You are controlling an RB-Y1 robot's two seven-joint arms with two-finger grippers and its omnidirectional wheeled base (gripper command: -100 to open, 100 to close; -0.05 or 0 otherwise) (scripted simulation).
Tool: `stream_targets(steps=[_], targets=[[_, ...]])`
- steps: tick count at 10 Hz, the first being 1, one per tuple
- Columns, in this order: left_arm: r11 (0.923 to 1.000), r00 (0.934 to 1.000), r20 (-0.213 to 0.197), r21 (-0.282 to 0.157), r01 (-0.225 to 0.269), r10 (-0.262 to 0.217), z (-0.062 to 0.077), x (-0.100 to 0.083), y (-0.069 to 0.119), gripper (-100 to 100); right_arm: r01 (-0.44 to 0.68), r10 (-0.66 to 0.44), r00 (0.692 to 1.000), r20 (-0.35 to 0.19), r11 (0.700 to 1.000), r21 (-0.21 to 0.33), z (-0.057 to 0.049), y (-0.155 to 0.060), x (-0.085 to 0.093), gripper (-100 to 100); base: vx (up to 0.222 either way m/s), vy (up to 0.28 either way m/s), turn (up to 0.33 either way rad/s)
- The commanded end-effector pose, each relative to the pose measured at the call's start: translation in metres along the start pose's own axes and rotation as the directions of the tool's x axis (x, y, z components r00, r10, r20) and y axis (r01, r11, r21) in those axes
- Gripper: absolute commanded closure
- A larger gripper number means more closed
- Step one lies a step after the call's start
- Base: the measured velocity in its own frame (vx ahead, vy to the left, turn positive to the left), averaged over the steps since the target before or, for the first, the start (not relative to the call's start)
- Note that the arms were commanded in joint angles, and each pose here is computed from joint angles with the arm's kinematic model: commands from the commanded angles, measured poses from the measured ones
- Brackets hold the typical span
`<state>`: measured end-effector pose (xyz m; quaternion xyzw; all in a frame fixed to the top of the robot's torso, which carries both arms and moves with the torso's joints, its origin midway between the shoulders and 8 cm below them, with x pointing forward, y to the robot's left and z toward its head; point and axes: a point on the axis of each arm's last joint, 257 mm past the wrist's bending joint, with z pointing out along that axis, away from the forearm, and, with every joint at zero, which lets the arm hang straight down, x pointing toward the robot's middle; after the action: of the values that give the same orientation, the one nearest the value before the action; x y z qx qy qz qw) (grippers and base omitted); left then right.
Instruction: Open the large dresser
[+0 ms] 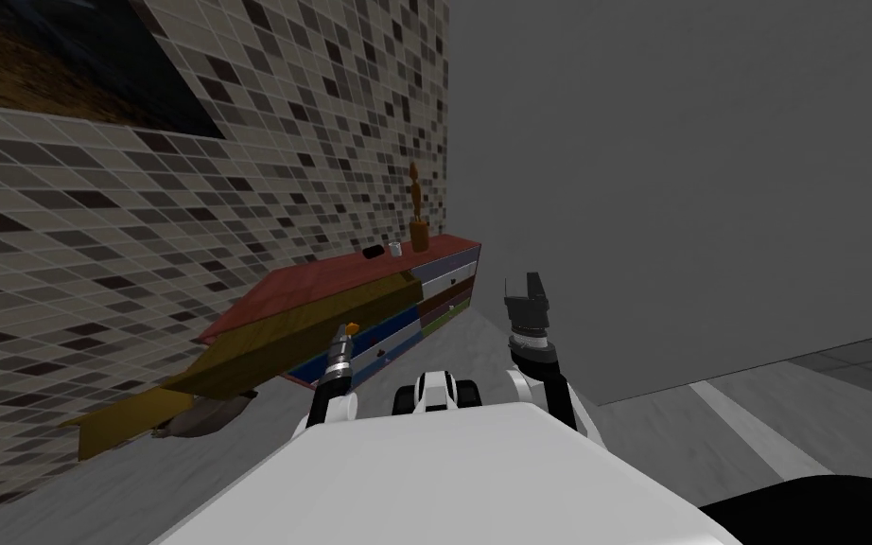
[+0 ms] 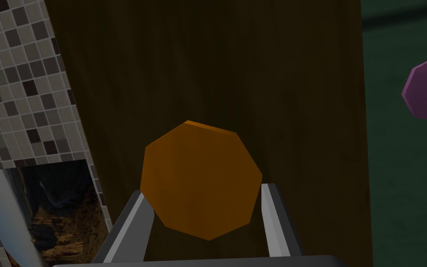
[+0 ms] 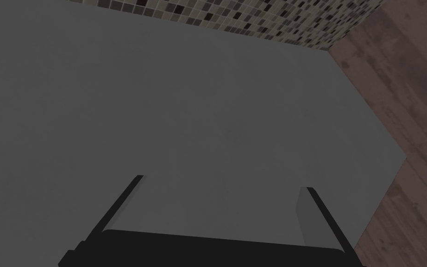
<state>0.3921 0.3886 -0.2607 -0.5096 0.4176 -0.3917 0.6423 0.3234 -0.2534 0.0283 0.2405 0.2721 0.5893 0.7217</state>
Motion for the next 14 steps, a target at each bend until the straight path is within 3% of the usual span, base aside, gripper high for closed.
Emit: stream_targets(steps=[1, 9, 10, 14], targets=[[1.0000, 1.0000, -0.002, -0.003, 0.000, 0.000, -0.002, 0.001, 0.000, 100, 0.000, 0.000, 1.000, 0.000, 1.000, 0.000, 0.000, 0.000, 0.000, 0, -0.089, -0.049, -0.001], [0.9999, 0.9999, -0.010, -0.011, 0.001, -0.001, -0.013, 0.006, 0.001, 100, 0.000, 0.000, 1.000, 0.000, 1.000, 0.000, 0.000, 0.000, 0.000, 0, -0.131, -0.082, 0.010], [1.0000, 1.0000, -0.006, 0.000, 0.000, 0.000, -0.010, 0.003, -0.008, -100, 0.000, 0.000, 1.000, 0.000, 1.000, 0.000, 0.000, 0.000, 0.000, 0, -0.077, -0.049, -0.013], [1.0000, 1.0000, 0.004, -0.003, -0.002, 0.002, -0.010, -0.007, -0.028, -100, 0.000, 0.000, 1.000, 0.000, 1.000, 0.000, 0.000, 0.000, 0.000, 0, 0.023, 0.008, -0.026]])
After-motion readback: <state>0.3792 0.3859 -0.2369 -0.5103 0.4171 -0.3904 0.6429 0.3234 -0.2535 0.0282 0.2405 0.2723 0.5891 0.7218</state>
